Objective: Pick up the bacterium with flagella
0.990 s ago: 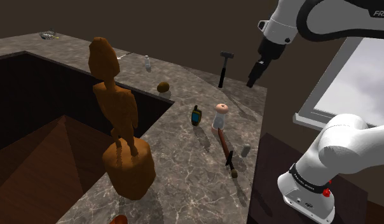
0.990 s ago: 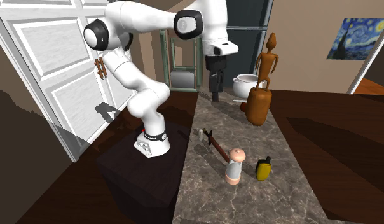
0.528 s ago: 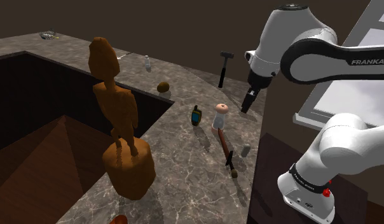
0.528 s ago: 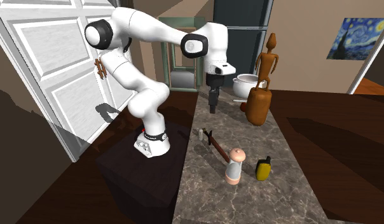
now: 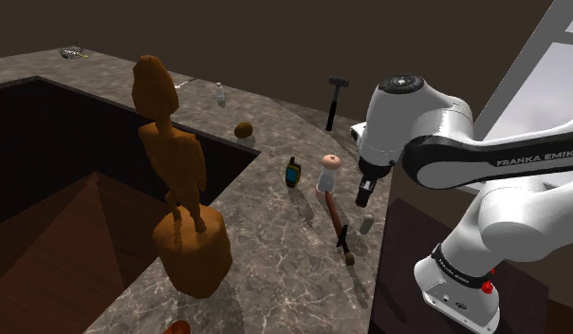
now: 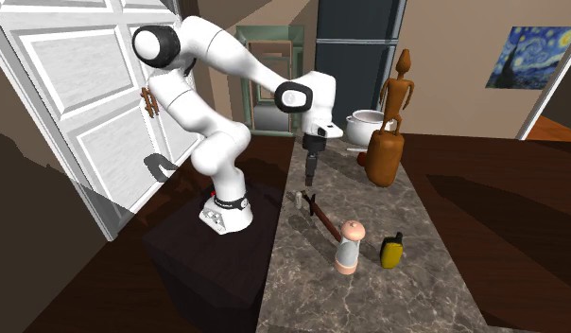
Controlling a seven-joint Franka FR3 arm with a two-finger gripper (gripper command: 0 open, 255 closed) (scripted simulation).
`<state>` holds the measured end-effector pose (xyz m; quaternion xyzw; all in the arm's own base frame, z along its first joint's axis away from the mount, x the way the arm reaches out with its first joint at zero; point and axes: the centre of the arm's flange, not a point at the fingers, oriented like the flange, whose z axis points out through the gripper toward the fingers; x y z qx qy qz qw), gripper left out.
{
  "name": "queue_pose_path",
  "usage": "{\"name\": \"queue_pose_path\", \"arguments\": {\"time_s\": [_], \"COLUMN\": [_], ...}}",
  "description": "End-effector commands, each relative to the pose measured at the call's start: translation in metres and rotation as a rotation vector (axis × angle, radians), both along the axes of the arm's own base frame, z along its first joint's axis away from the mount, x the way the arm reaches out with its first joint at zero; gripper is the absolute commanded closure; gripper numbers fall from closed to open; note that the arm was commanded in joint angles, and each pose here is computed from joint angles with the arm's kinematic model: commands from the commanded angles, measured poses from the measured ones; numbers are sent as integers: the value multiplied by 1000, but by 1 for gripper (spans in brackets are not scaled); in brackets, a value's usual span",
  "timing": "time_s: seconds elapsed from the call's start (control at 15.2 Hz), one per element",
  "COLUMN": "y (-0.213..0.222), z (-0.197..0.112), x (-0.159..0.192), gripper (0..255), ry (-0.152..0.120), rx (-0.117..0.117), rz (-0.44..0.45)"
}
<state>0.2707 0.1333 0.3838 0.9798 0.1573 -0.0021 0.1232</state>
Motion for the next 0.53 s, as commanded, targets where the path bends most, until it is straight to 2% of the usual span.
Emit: {"name": "queue_pose_path", "arguments": {"time_s": [0.0,0.2,0.46], "y": [10,20,20], "z": [-26,-59,-80], "x": [-9,-20,-20], "gripper": [0,0,0], "ry": [18,42,42], "rx": [-31,-71,-71], "rz": [17,37,37]}}
